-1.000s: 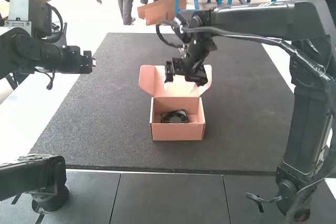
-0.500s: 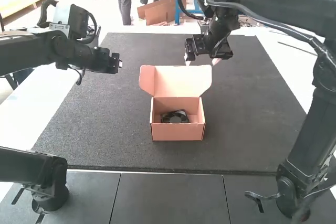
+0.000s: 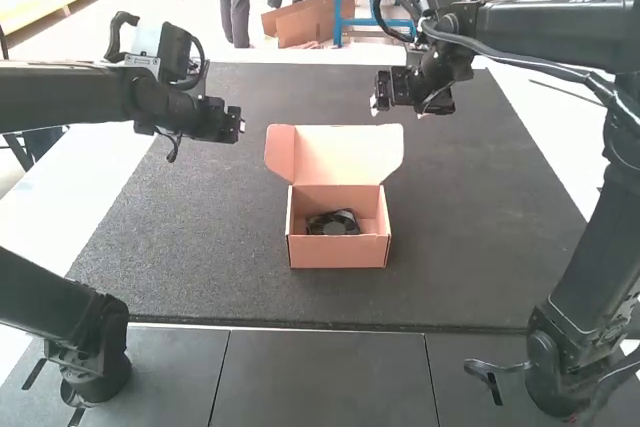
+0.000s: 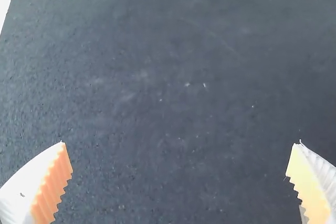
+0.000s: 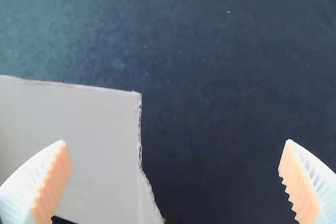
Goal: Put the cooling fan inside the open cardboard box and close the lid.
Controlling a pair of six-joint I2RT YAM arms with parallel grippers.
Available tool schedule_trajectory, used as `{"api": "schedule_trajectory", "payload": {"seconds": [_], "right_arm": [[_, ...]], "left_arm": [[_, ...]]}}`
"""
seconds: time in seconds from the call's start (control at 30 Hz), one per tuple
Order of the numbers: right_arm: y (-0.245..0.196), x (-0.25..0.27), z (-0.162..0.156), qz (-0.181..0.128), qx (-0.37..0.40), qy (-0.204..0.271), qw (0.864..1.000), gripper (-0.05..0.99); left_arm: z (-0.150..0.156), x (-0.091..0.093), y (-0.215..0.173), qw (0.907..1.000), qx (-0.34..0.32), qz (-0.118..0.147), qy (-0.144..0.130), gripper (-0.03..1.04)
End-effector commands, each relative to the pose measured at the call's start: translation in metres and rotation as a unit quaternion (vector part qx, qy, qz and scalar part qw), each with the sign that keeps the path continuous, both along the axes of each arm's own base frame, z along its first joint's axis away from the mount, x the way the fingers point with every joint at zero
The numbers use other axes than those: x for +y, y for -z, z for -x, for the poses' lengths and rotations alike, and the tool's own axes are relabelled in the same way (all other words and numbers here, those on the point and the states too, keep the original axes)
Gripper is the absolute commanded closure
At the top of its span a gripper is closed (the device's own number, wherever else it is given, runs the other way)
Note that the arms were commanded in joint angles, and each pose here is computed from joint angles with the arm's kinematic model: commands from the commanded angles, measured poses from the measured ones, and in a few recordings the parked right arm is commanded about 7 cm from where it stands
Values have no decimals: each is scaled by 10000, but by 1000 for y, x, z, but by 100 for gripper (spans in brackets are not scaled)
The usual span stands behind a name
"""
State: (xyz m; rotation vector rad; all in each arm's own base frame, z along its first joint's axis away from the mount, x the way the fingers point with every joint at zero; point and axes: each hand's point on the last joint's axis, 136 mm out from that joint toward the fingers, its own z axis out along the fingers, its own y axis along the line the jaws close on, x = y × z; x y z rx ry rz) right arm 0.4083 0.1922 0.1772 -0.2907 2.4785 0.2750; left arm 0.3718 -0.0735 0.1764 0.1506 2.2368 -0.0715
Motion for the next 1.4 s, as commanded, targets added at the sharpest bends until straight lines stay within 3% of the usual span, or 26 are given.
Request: {"api": "schedule_trajectory", "payload": {"seconds": [0.0, 0.2, 0.5, 0.83, 1.13, 1.27, 1.37], "right_arm": [[-6, 4, -2, -263, 31, -112, 9996, 3], [6, 8, 6, -577, 651, -237, 9959, 3], [4, 9, 0, -661, 731, -192, 9949, 7], [5, 10, 5, -665, 855, -195, 9939, 24], [6, 9, 6, -672, 886, -160, 9937, 51], [11, 9, 11, -630, 1010, -167, 9928, 54], [13, 8, 13, -611, 1069, -155, 9923, 63]], "left_arm": [[-3, -3, 4, 10000, -4, -5, 10, 4], [-3, -26, 14, 9993, 134, 69, 356, 4], [5, -59, 13, 9964, 146, 244, 803, 4], [5, -62, 11, 9961, 125, 279, 829, 4], [5, -75, 5, 9947, 14, 323, 979, 4], [5, -74, 4, 9947, 6, 321, 973, 4], [5, -74, 4, 9947, 6, 321, 973, 4]]}}
